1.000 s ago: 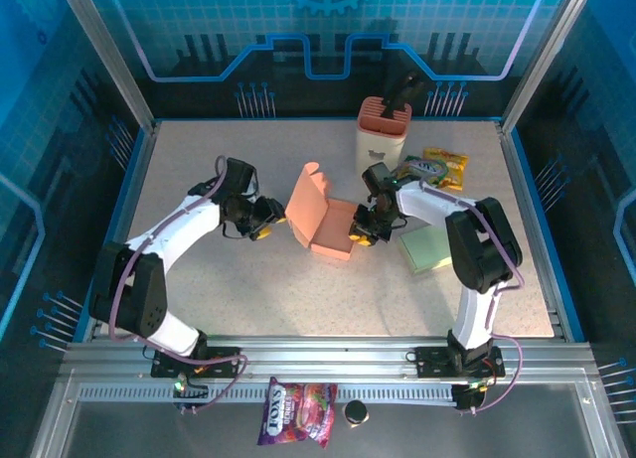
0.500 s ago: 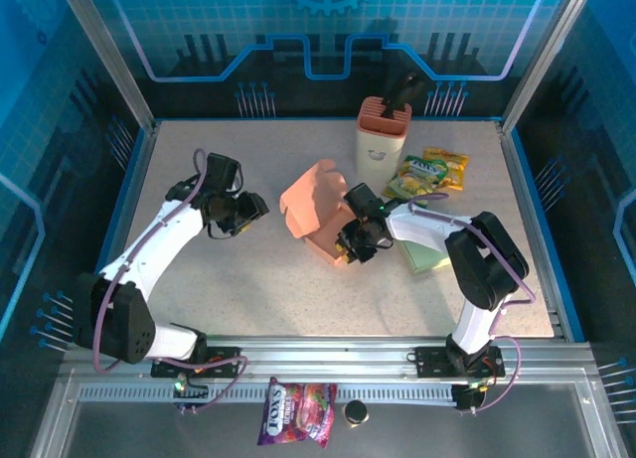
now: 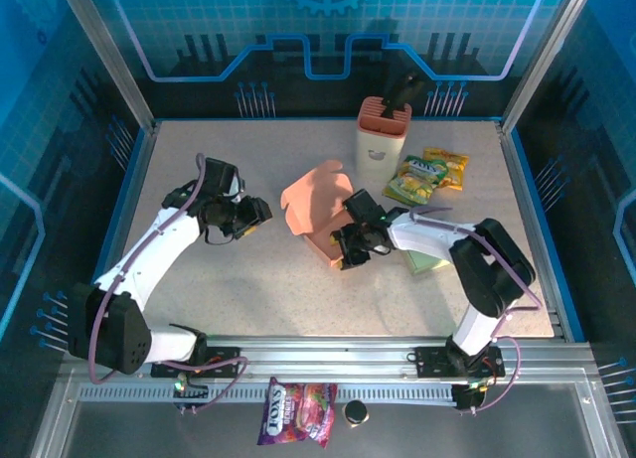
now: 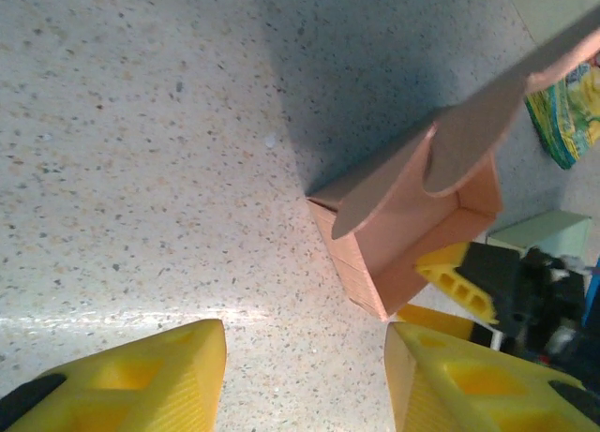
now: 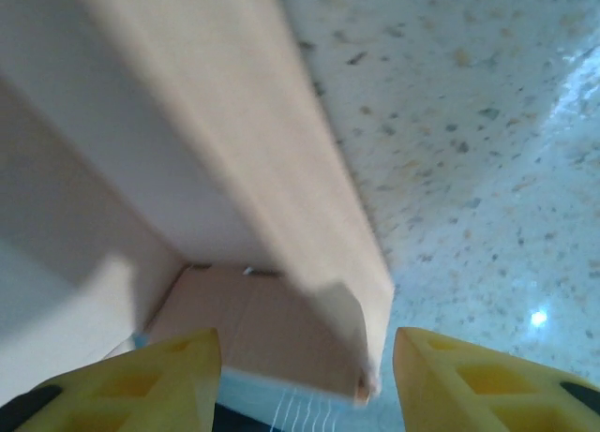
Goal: Fold the paper box
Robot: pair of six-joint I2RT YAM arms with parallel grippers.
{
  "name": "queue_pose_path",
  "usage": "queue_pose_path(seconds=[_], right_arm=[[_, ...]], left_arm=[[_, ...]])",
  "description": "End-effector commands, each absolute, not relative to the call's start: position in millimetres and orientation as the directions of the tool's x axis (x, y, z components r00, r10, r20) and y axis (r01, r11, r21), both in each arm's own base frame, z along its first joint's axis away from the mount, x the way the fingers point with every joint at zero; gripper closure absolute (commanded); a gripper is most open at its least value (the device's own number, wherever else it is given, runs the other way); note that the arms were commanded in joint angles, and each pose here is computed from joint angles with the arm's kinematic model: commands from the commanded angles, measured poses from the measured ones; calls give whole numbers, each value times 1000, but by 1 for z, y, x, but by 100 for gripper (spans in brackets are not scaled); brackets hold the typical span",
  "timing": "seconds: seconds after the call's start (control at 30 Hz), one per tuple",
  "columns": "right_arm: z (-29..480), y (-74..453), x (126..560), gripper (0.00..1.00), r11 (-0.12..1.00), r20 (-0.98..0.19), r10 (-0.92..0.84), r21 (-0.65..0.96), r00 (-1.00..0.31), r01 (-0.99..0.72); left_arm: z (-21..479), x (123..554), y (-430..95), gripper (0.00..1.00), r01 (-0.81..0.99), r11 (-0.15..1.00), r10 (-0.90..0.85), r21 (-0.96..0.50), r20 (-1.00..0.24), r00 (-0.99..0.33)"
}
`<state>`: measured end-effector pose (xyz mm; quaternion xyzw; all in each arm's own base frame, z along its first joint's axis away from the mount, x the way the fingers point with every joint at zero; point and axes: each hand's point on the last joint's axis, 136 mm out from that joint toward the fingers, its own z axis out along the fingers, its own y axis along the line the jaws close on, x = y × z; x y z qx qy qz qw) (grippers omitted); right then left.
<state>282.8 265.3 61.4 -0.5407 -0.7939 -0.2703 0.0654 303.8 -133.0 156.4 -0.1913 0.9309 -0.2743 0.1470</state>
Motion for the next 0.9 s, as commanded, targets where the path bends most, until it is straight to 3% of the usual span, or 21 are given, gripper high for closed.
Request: queue_pose_path(seconds=[0.0,0.1,0.2,0.27,0.37,0.47,0.67,0.77,0.87], right_arm=[[102,238,301,46,390,255,796,478,-549,787],[139,214,325,44,558,38,702,591,-712,582],[184,208,365,48,730,-309,421,673,-853,117],[200,207,378,49,791,-508,146,575,-849,-208],[196,202,388,48,791,-610,-139,405,-780,-458],[187,206,398,46,712,-663,-283,339,-693,-614],[168,204,433,44,671,-729,-285,311,-622,-673],[166,213,439,43,646,-777,-302,260,-553,-718],[163,226,441,43,594,-773,-294,313,-562,-741]], left_arm=[[157,297,-149,51,-197,769,-365,-608,-165,-916],[155,295,-157,51,-191,771,-356,-608,-163,-920],[150,292,-162,51,-190,779,-352,-597,-166,-921],[147,291,-166,52,-186,782,-349,-594,-171,-921],[144,290,-170,52,-173,796,-341,-580,-192,-920],[140,291,-170,54,-168,796,-354,-581,-221,-909],[136,292,-164,56,-159,778,-405,-607,-292,-867],[133,289,-166,56,-160,774,-400,-613,-276,-874],[132,285,-165,56,-160,777,-390,-609,-267,-881]])
